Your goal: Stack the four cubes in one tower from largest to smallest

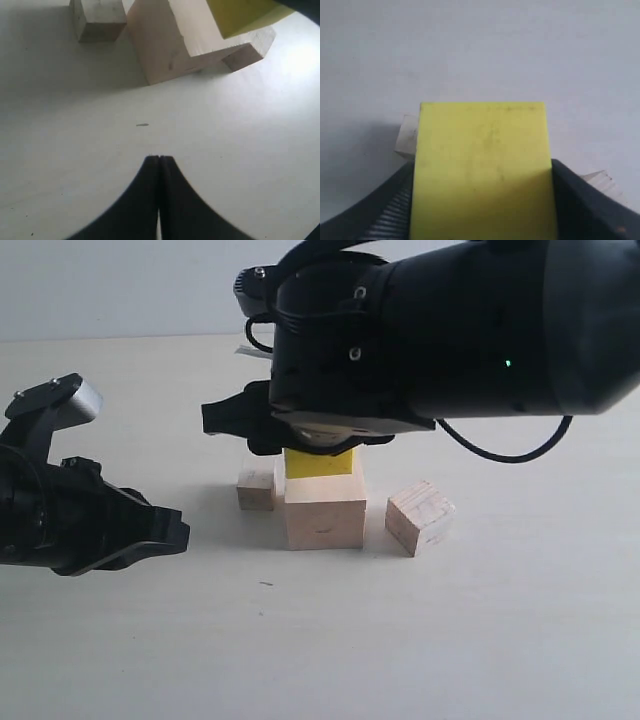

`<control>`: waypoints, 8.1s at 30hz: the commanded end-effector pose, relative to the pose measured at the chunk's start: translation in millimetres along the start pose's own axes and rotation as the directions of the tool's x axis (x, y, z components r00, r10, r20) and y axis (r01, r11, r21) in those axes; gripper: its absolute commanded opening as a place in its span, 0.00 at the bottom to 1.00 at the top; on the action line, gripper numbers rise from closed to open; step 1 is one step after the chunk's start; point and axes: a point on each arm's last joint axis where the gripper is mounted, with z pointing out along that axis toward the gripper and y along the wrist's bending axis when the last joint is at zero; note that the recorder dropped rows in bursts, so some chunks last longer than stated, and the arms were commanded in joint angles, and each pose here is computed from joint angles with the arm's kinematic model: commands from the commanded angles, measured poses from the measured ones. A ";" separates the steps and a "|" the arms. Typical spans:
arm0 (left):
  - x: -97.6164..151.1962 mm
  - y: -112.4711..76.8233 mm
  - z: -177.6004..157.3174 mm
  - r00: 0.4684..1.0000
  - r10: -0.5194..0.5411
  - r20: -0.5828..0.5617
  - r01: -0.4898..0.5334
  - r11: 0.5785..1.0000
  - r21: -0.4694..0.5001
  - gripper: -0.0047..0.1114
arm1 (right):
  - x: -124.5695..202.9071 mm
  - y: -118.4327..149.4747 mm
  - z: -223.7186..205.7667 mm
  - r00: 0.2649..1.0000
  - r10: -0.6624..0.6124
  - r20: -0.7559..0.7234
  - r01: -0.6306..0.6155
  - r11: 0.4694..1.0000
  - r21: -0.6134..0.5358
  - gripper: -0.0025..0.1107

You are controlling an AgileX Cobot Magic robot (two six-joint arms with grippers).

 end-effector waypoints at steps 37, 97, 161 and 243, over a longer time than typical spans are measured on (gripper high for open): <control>-1.0 -0.2 -1.7 1.000 -0.001 0.016 0.001 1.000 -0.003 0.04 | 12.0 -7.2 28.2 1.000 0.029 -0.001 -0.029 1.000 0.009 0.02; -1.1 -0.1 -1.7 1.000 -0.001 0.017 0.001 1.000 -0.003 0.04 | 12.8 -6.8 31.4 1.000 -0.001 0.007 0.000 1.000 0.017 0.02; -1.3 0.1 -1.7 1.000 0.002 0.020 -0.001 1.000 -0.006 0.04 | -14.5 -19.5 -16.9 0.991 0.108 0.076 -0.104 0.992 -0.066 0.68; -5.5 3.2 -1.9 0.998 0.007 0.065 -0.004 0.999 -0.041 0.04 | -5.1 -120.5 52.5 0.963 0.053 -0.263 -0.171 0.877 -0.449 0.02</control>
